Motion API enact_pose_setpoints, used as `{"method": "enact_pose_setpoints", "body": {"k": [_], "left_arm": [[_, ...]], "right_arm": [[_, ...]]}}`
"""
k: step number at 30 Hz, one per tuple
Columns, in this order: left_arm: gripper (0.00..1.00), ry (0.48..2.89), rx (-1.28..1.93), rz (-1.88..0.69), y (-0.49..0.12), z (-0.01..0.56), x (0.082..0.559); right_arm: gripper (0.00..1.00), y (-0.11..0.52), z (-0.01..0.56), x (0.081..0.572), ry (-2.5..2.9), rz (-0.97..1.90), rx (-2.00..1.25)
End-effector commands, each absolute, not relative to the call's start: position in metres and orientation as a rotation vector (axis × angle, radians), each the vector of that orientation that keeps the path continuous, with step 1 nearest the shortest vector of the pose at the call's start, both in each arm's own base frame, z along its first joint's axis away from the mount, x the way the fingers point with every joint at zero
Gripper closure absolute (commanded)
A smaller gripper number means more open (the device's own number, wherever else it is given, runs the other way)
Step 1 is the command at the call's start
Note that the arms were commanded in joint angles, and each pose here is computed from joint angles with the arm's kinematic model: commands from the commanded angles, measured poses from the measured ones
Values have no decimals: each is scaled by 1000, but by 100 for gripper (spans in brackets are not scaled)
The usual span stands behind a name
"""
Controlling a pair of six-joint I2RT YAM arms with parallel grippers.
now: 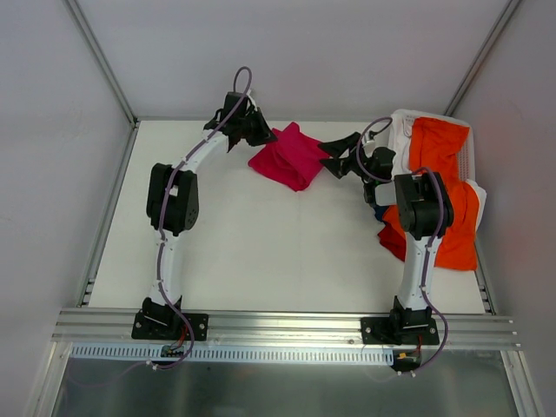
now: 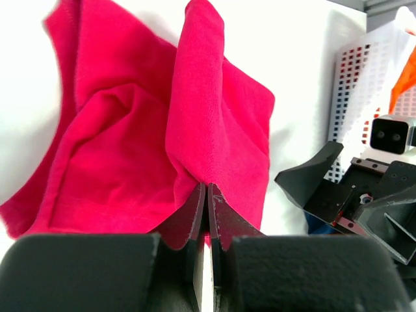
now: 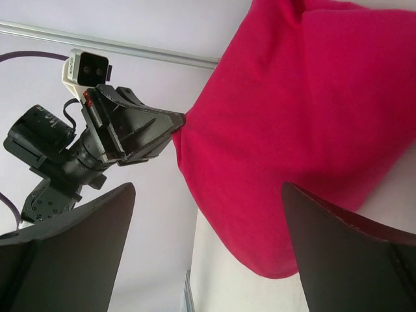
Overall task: Fold and stack the t-shirts
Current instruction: Fold the long partially folded tshirt into a neat square
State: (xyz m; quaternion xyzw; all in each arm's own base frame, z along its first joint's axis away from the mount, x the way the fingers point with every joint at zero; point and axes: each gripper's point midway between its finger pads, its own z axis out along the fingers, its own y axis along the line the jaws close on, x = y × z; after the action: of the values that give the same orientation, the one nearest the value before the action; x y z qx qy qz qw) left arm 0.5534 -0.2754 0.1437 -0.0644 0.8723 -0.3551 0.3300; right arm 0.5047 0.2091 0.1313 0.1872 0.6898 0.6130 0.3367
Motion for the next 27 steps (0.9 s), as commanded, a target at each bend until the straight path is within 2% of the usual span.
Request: {"method": "enact_pose_setpoints", "body": {"k": [1,12,18,27], "left_arm": [[100,2201,-174,-851,-248,179,558],[100,2151,-283,-714,-189,190,564],[100,2189,-381,-669,-157,157,572],[100,2265,-647,-497,-104,91,558]], "right_arm": [[1,209,144,503,1743,1622,412],[1,210,125,504,1770,1626,436],[1,210,120,504,1780,1628,439],[1,210,107,502,1804,1630,455]]}}
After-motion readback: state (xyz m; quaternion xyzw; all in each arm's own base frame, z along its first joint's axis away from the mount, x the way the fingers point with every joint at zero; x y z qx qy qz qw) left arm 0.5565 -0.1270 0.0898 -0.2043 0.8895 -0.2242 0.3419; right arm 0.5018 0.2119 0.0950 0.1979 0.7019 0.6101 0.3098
